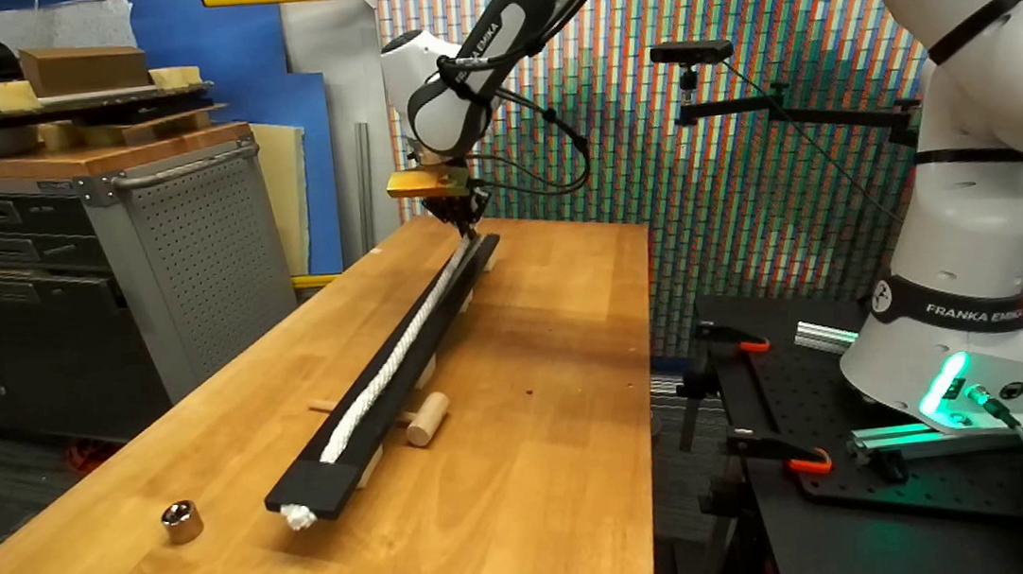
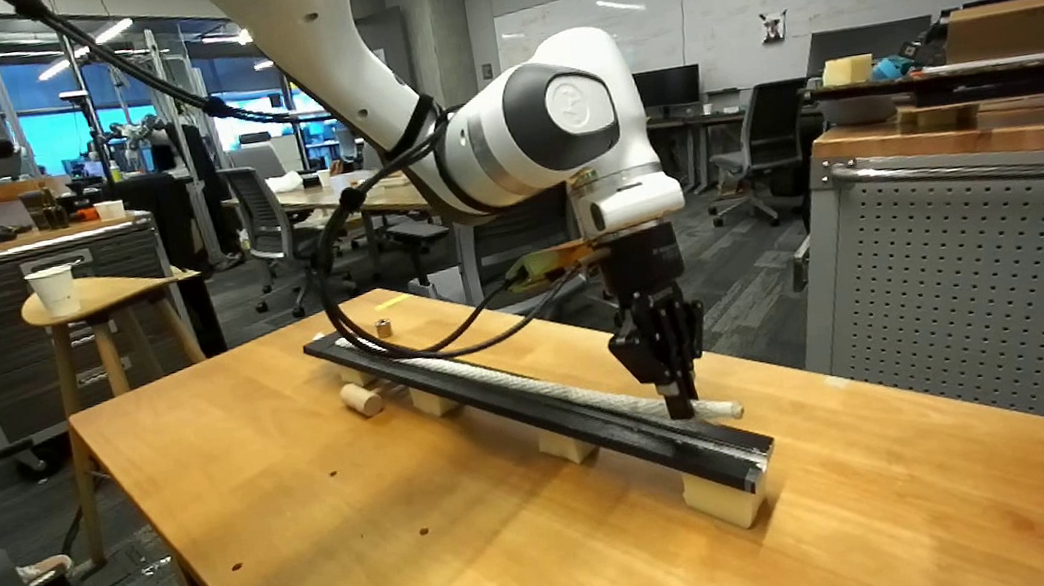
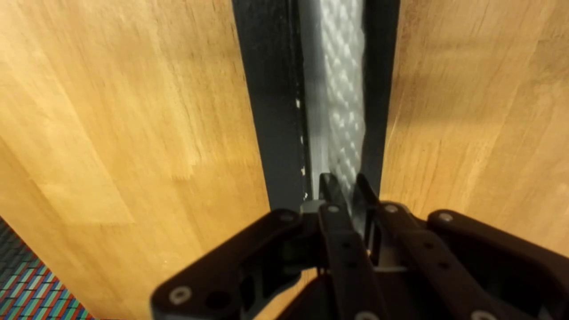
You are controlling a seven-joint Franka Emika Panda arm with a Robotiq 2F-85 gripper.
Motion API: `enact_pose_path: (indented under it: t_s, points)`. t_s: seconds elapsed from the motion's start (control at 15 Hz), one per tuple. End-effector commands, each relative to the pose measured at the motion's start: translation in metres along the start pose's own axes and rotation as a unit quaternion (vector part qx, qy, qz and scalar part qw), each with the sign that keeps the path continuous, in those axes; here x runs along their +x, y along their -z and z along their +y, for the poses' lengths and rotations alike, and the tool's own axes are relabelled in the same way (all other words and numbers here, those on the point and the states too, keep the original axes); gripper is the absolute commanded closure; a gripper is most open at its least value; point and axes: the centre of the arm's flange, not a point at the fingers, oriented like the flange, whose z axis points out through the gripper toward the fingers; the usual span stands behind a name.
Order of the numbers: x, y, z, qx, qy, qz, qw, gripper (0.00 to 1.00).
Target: Set the rope along the middle of the black object
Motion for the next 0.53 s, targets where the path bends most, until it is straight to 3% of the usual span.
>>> enact_pose_path:
  t_s: [0.0, 0.47]
  points:
    - [0.005, -0.011, -0.002, -0.012, 0.006, 0.008, 0.9999, 0.97]
    - [0.008, -0.024, 0.003, -0.024, 0.006, 0.011, 0.9996, 0.97]
